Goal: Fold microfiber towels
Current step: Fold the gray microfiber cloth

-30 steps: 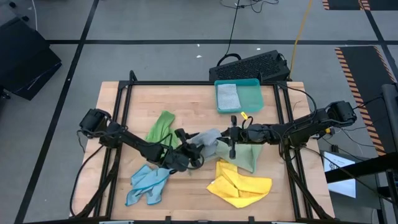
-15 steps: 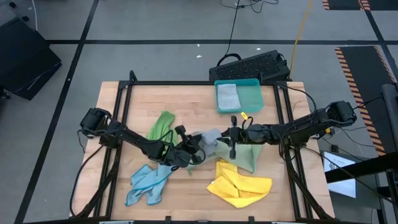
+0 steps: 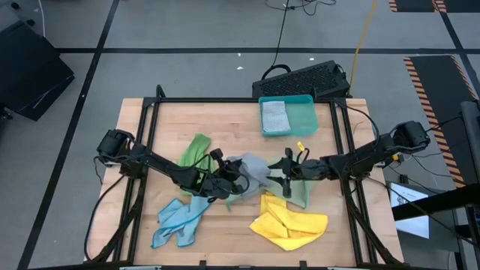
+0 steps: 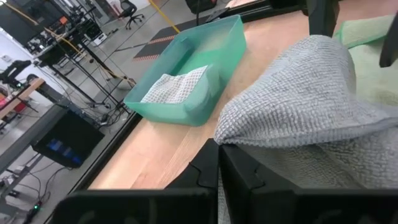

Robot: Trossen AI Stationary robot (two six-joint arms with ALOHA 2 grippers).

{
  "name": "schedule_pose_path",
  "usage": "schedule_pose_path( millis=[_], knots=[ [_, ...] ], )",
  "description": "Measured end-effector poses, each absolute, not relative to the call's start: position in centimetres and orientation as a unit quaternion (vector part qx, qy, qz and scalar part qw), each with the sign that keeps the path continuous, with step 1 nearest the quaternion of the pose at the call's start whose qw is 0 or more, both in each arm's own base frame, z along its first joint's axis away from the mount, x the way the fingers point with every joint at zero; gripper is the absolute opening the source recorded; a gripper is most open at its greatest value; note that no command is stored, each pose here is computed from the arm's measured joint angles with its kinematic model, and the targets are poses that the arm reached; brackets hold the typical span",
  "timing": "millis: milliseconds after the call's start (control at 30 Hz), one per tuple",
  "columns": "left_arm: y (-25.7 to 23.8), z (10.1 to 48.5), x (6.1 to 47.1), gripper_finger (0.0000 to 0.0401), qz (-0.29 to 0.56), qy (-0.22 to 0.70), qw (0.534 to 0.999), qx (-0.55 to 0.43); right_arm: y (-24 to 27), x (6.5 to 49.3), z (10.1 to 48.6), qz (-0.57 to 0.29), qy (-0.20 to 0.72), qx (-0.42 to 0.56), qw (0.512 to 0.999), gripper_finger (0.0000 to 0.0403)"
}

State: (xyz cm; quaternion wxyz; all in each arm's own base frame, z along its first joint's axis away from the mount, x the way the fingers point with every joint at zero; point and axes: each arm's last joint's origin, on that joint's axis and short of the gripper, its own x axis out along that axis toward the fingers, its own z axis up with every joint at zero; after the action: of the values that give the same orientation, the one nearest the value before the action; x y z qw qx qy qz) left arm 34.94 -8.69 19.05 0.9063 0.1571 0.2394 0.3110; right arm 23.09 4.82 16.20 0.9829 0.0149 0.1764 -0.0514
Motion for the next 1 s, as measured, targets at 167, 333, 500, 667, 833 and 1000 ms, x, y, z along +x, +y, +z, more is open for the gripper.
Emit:
schedule_pose_path(
  millis=[167, 333, 500, 667, 833, 1000],
  knots=[
    [-8.7, 18.9, 34.9, 0.0005, 0.304, 0.245, 0.908, 0.155, 6.2, 22.3, 15.8, -0.073, 0.183, -0.024, 0.98, 0.0195],
    [-8.7, 18.9, 34.9, 0.0012, 0.299, 0.244, 0.91, 0.15, 7.6, 21.7, 15.7, -0.073, 0.184, -0.061, 0.978, 0.0195],
    [-8.9, 19.4, 35.3, 0.0007, 0.282, 0.226, 0.922, 0.142, 8.7, 21.4, 15.9, -0.038, 0.171, -0.086, 0.981, 0.0185],
    [-9.5, 20.1, 35.7, 0.0012, 0.244, 0.196, 0.94, 0.14, 8.8, 21.5, 16.1, -0.032, 0.165, -0.107, 0.98, 0.0161],
    [-10.7, 21.0, 35.5, 0.0008, 0.207, 0.179, 0.949, 0.156, 8.4, 21.7, 16.3, -0.038, 0.158, -0.125, 0.979, 0.0123],
    [-11.8, 22.5, 34.5, 0.0011, 0.192, 0.163, 0.956, 0.153, 8.3, 21.5, 15.6, -0.029, 0.191, -0.167, 0.967, 0.0085]
  ],
)
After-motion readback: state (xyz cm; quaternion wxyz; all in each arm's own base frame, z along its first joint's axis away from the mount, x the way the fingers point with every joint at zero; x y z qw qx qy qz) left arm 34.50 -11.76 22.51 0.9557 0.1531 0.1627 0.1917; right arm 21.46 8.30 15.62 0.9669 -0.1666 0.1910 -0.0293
